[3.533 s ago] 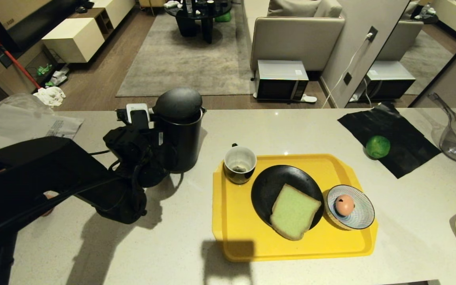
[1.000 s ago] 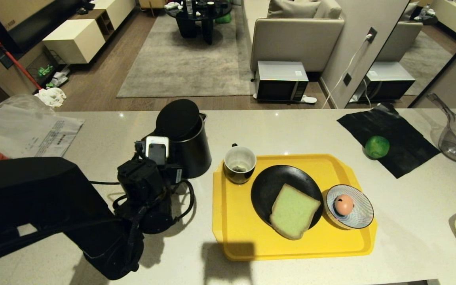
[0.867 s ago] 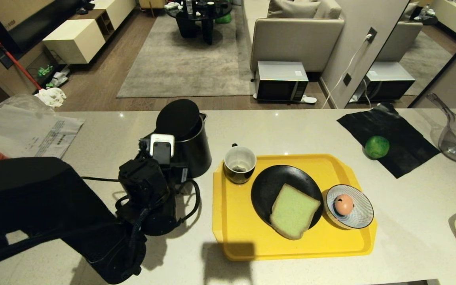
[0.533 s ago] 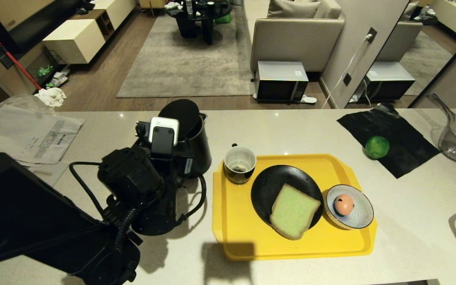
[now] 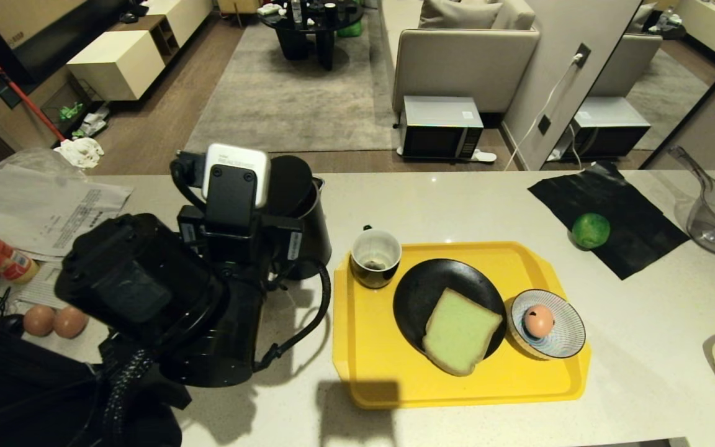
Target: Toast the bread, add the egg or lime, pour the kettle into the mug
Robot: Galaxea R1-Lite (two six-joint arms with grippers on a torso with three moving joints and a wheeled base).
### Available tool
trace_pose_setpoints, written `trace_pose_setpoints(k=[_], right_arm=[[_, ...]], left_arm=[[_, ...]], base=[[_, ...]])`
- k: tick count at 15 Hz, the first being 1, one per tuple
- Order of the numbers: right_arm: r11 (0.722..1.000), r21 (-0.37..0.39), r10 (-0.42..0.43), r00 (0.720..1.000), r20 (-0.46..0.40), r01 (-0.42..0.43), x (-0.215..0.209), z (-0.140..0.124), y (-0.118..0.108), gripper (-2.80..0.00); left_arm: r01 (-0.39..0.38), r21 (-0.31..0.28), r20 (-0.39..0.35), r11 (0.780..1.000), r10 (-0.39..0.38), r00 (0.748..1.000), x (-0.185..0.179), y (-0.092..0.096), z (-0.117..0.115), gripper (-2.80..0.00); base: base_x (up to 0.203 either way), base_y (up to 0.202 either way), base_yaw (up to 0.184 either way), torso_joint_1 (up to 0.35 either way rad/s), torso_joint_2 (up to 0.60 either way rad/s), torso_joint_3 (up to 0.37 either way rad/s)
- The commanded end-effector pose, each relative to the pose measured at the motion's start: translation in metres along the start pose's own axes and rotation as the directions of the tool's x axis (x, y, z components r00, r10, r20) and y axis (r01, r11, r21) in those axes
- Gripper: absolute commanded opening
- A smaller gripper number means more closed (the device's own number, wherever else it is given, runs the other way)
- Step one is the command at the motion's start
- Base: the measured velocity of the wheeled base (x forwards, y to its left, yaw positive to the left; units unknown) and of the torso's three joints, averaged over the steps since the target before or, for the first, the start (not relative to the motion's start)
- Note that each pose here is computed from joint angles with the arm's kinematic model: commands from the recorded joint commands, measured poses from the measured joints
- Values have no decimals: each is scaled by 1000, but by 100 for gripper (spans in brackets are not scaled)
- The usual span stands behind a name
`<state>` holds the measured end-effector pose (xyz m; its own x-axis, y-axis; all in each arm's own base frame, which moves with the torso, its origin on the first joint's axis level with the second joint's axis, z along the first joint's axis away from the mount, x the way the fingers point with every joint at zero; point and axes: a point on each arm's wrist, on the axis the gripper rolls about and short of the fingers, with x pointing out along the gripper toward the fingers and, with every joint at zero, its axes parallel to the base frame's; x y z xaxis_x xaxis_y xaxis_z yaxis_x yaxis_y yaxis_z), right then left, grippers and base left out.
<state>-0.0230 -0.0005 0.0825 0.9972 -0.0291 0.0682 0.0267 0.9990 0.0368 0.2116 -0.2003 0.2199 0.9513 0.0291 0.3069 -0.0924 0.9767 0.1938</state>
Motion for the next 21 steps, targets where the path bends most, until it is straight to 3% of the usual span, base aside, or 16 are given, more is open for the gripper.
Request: trace_pose_setpoints(k=[1, 5, 8, 9, 10, 11, 12, 13, 14, 16, 18, 21], right_arm=[[1000, 1, -1, 1000, -27, 1, 2, -7, 0, -280], [1000, 1, -1, 1000, -27, 1, 2, -7, 0, -280], [1000, 1, -1, 1000, -27, 1, 2, -7, 0, -280], [1000, 0, -1, 1000, -27, 1, 2, -7, 0, -280], [1000, 1, -1, 1000, -27, 1, 2, -7, 0, -280], [1000, 1, -1, 1000, -27, 1, 2, -7, 0, -280], [1000, 0, -1, 1000, -27, 1, 2, -7, 0, -280], [1000, 1, -1, 1000, -27, 1, 2, -7, 0, -280], [1000, 1, -1, 1000, -27, 1, 2, -7, 0, -280], [1000, 1, -1, 1000, -27, 1, 2, -7, 0, -280], [1000, 1, -1, 1000, -27, 1, 2, -7, 0, -280], [1000, 1, -1, 1000, -27, 1, 2, -7, 0, -280]], left_arm=[[-21, -12, 22, 1000, 21, 1000, -6, 19, 17, -280], [16, 80, -51, 997, -11, 999, -20, 53, 35, -280], [113, 240, -228, 964, -57, 972, -40, 86, 32, -280], [180, 291, -306, 940, -87, 948, -49, 99, 27, -280], [281, 315, -397, 907, -143, 906, -62, 116, 20, -280], [402, 274, -461, 874, -247, 852, -71, 130, 13, -280], [504, 195, -483, 842, -365, 796, -78, 143, 9, -280], [533, 134, -490, 835, -412, 768, -87, 161, 5, -280], [517, 102, -486, 850, -411, 771, -101, 178, 2, -280], [447, 97, -441, 889, -365, 820, -142, 198, -2, -280], [392, 85, -409, 916, -327, 852, -178, 202, -13, -280], [377, 55, -388, 925, -328, 861, -208, 198, -38, -280]], base=[[0, 0, 0, 0, 0, 0], [0, 0, 0, 0, 0, 0], [0, 0, 0, 0, 0, 0], [0, 0, 0, 0, 0, 0], [0, 0, 0, 0, 0, 0], [0, 0, 0, 0, 0, 0], [0, 0, 0, 0, 0, 0], [0, 0, 0, 0, 0, 0], [0, 0, 0, 0, 0, 0], [0, 0, 0, 0, 0, 0], [0, 0, 0, 0, 0, 0], [0, 0, 0, 0, 0, 0]])
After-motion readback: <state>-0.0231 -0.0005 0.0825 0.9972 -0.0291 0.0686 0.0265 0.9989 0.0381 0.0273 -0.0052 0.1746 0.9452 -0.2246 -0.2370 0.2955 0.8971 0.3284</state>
